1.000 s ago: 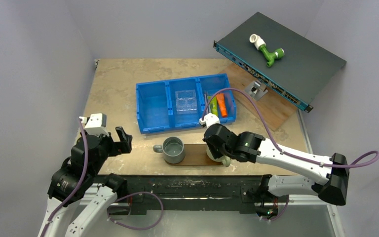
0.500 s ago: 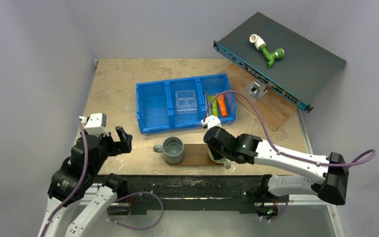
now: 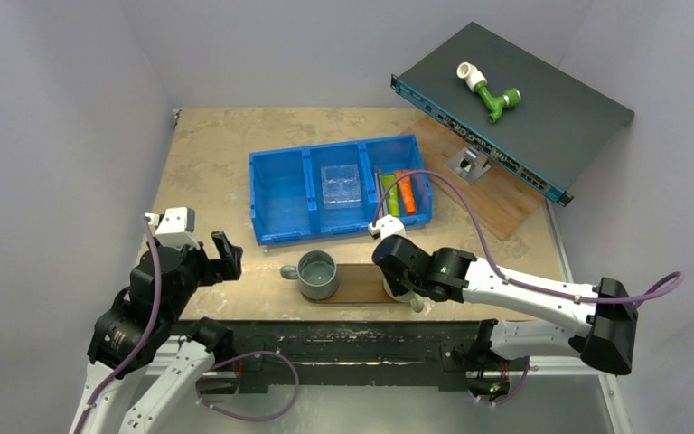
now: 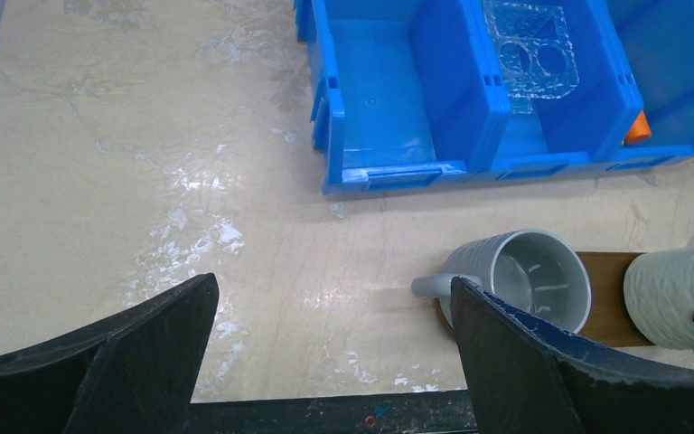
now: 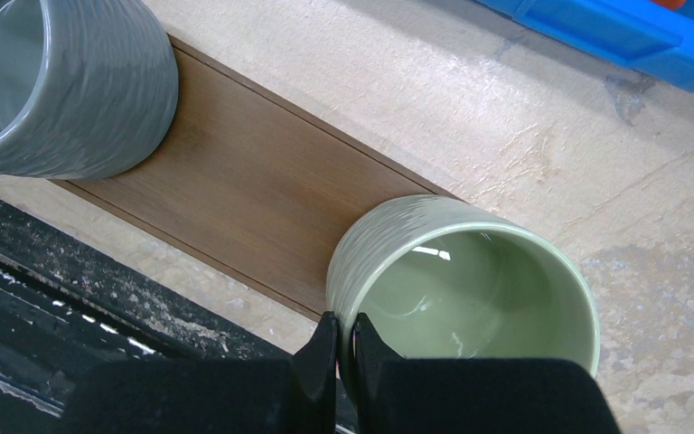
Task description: Prepare toiletry sets of a toothbrush and toothpaste on the tray
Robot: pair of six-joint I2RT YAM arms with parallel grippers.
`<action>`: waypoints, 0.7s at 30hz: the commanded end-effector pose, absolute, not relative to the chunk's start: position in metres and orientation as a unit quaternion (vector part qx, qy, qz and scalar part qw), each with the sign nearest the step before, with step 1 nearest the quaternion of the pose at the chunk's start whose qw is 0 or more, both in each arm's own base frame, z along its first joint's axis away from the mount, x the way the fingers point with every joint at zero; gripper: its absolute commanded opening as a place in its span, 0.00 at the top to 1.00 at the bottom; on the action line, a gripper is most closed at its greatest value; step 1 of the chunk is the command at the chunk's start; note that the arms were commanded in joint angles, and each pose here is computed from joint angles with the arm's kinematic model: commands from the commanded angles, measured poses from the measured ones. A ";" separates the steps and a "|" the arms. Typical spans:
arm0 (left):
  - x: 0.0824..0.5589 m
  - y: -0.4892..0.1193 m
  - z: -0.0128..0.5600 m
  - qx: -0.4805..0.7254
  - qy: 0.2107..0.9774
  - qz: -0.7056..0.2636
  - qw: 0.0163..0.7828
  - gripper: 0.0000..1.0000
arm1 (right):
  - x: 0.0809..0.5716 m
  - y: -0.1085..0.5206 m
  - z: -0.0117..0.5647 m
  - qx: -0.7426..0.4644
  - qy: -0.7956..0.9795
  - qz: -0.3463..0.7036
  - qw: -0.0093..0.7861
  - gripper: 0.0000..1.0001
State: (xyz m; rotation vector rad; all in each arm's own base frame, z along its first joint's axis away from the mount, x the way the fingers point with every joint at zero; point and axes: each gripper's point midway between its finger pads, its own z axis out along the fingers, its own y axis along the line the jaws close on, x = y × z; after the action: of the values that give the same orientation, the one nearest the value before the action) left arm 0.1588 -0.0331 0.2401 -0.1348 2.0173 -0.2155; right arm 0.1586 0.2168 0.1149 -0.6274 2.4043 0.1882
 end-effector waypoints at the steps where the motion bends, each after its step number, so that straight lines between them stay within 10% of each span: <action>1: 0.164 -0.035 0.246 -0.051 0.837 -0.091 0.538 0.00 | 0.170 0.229 0.129 -0.220 0.904 0.090 0.356 1.00; 10: 0.164 -0.035 0.246 -0.051 0.836 -0.091 0.538 0.00 | 0.169 0.230 0.122 -0.225 0.906 0.086 0.347 0.97; 21: 0.164 -0.035 0.246 -0.050 0.837 -0.090 0.537 0.00 | 0.172 0.231 0.134 -0.227 0.903 0.084 0.355 0.65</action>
State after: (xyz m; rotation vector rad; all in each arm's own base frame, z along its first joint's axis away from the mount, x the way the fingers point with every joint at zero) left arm 0.1588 -0.0331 0.2401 -0.1344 2.0173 -0.2152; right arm 0.1618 0.2228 0.1115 -0.6269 2.3991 0.1913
